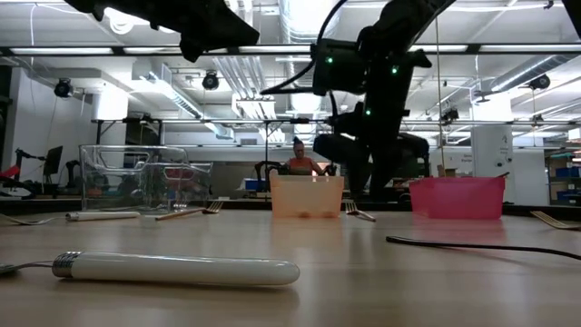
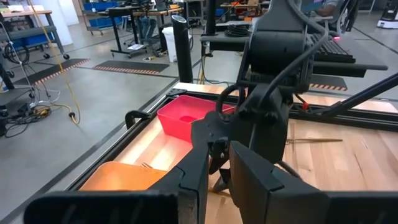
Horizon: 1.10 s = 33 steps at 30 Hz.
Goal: Sort silverware by color (type)
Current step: Put the top center gold fork into the red bin
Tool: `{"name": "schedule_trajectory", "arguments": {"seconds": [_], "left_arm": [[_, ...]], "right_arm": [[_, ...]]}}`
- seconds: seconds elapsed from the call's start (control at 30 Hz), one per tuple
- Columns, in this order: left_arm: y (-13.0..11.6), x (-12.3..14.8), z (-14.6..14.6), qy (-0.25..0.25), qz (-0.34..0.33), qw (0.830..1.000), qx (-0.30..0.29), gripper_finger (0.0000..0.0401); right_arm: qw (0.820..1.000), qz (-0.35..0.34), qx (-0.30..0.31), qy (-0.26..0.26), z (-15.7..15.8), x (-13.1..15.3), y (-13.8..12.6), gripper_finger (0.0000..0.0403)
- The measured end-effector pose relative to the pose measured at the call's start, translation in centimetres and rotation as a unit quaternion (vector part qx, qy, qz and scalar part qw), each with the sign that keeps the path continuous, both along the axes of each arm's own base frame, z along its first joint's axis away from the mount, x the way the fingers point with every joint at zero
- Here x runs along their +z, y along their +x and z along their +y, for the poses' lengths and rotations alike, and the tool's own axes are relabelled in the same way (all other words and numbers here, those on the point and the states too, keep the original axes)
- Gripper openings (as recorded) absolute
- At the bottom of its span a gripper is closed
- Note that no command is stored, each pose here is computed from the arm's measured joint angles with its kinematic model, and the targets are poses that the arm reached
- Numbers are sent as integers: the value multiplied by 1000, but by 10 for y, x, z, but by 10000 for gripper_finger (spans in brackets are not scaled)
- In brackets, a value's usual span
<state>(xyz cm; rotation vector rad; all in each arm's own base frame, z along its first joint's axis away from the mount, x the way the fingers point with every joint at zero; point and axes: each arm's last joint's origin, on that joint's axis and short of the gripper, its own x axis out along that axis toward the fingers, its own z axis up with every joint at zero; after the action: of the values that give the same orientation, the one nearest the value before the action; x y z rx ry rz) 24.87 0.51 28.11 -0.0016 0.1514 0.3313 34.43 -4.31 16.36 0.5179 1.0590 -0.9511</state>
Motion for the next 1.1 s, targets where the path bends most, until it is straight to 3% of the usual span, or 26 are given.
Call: {"name": "schedule_trajectory", "arguments": {"seconds": [0.5,1.1], "left_arm": [[0,0,0,0,-1,1000,0,48],[0,0,0,0,-2,1000,0,48]], "right_arm": [[999,43,-1,-10,-2,-30,2,151],[998,45,-26,45,1,-34,-4,25]]}}
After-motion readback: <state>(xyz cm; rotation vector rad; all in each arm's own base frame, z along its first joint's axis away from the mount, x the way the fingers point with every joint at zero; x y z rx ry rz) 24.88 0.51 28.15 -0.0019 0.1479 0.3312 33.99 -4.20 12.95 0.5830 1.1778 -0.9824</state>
